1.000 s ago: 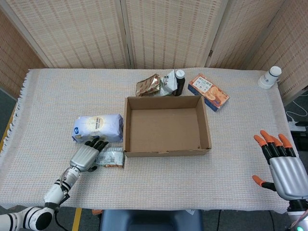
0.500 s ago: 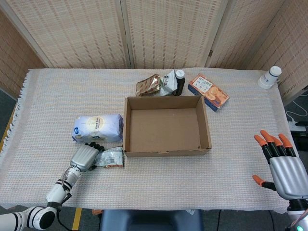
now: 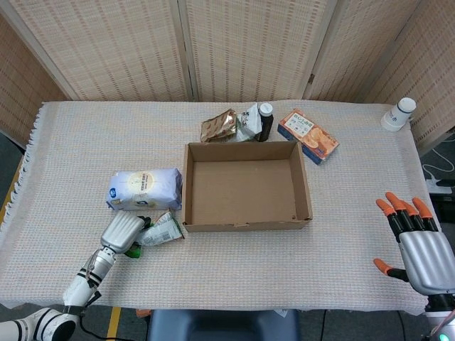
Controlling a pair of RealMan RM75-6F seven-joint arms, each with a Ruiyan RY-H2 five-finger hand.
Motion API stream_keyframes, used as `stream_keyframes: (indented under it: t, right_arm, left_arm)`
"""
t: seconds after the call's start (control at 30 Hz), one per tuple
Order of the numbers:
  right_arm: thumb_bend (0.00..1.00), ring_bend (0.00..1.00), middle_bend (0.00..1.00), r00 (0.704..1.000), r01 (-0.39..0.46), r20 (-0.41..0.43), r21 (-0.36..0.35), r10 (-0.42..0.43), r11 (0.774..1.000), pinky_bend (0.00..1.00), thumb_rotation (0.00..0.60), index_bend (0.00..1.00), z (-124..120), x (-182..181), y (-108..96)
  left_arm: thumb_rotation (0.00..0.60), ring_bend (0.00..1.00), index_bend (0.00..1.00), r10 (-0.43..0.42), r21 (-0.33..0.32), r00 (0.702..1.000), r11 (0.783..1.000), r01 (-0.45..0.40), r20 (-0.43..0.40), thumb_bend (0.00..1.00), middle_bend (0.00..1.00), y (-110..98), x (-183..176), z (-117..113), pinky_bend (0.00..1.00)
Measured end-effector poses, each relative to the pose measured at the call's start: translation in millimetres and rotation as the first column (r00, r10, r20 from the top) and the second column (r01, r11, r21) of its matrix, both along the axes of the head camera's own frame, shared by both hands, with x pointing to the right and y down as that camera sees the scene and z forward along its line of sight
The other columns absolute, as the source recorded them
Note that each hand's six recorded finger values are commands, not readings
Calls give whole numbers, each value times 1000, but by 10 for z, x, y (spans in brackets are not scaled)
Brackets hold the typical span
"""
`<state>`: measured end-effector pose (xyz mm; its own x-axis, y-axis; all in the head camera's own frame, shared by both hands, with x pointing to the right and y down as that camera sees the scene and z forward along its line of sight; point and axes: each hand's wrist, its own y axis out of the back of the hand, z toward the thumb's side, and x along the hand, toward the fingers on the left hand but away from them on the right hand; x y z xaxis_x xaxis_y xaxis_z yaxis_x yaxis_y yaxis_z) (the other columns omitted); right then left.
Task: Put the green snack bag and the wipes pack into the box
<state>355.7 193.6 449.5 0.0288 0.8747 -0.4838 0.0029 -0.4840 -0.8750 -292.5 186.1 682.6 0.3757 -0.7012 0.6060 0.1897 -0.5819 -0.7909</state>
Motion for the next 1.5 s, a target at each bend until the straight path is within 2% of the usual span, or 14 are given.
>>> stream_keyframes:
  t: [0.2, 0.3, 0.5, 0.63, 0.73, 0.83, 1.0, 1.17, 1.33, 1.5]
  right_arm:
    - [5, 0, 9, 1000, 4, 6, 1, -4, 1000, 0, 600, 103, -12, -17, 8]
    - [4, 0, 9, 1000, 6, 9, 0, -6, 1000, 0, 600, 103, -14, -23, 11]
    - [4, 0, 9, 1000, 10, 14, -5, -10, 1000, 0, 600, 103, -10, -41, 19]
    - [4, 0, 9, 1000, 13, 17, -3, -13, 1000, 0, 600, 103, -16, -50, 24]
    - [4, 0, 9, 1000, 11, 17, -3, -11, 1000, 0, 600, 103, -18, -46, 23]
    - [5, 0, 9, 1000, 8, 16, -1, -8, 1000, 0, 600, 103, -23, -38, 17]
    - [4, 0, 9, 1000, 2, 13, 5, -2, 1000, 0, 600, 103, -36, -21, 8]
    - [4, 0, 9, 1000, -3, 8, 5, 3, 1000, 0, 600, 103, -35, 6, 4]
    - [4, 0, 9, 1000, -10, 2, 9, 10, 1000, 0, 600, 103, -41, 30, -5]
    - [4, 0, 9, 1000, -24, -7, 10, 24, 1000, 0, 600, 103, -37, 71, -16]
  left_arm:
    - [600, 785, 782, -1, -23, 999, 1000, 0, -45, 437, 898, 24, 6, -306, 874]
    - [600, 784, 782, 3, -21, 998, 1000, -5, -66, 441, 899, 17, 4, -539, 874]
    - [600, 785, 782, 46, 54, 995, 998, -41, -84, 447, 899, -138, 46, -1170, 874]
    - [600, 785, 785, 91, 133, 993, 988, -81, -71, 452, 900, -357, 157, -1620, 878]
    - [600, 785, 785, 111, 185, 991, 978, -96, -71, 451, 900, -554, 293, -1845, 880]
    - [600, 788, 785, 110, 223, 989, 971, -85, -100, 454, 900, -740, 460, -1960, 887]
    - [600, 788, 785, 107, 259, 975, 964, -54, -197, 455, 899, -862, 802, -1950, 887]
    - [600, 787, 787, 101, 263, 952, 965, -22, -290, 459, 899, -898, 1290, -1732, 887]
    - [600, 787, 787, 98, 277, 952, 961, -14, -289, 459, 899, -1020, 1766, -1469, 886]
    - [600, 787, 787, 88, 300, 955, 954, 0, -281, 459, 900, -1148, 2040, -1324, 886]
